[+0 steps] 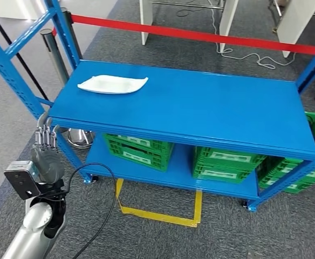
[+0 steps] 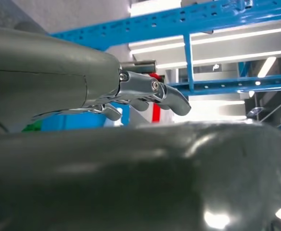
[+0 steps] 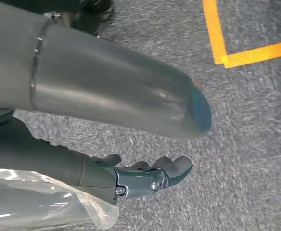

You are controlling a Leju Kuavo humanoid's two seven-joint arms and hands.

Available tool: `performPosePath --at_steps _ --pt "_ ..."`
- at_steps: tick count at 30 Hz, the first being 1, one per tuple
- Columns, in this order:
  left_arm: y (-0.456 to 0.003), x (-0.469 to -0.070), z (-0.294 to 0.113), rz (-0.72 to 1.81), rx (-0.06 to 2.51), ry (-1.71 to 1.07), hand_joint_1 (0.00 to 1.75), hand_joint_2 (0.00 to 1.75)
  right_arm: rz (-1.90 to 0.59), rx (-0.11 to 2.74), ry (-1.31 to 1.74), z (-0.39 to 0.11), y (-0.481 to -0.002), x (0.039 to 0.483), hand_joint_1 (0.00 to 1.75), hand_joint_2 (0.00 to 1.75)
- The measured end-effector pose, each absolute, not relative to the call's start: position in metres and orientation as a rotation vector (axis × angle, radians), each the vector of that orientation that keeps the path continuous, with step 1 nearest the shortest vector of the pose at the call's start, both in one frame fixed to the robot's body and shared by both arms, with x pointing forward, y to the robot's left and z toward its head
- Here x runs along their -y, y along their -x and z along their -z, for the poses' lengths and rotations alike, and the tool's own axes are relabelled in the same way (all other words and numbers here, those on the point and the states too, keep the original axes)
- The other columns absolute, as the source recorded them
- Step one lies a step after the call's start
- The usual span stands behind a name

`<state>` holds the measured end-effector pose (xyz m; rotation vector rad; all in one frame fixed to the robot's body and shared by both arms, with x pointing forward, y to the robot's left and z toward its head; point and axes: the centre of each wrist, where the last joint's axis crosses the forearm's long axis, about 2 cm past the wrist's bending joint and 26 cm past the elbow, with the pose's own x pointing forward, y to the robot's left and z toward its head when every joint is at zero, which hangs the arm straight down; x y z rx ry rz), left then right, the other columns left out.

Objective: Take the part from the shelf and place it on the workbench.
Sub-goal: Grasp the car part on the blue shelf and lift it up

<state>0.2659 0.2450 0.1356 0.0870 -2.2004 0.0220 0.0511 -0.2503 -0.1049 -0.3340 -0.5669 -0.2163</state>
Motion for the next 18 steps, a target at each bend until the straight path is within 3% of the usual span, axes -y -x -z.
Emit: performPosePath --at_steps 13,18 --pt "-0.2646 -0.2475 -0.133 0.002 2.196 -0.106 0.0 0.0 0.218 0.552 0.328 0.1053 -0.0494 0.2482 0.0 0.0" --pt "-0.2652 -0.2516 -0.1345 0.141 2.241 -0.242 0.0 0.0 0.204 0.539 0.305 0.1061 -0.0465 0.2466 0.0 0.0"
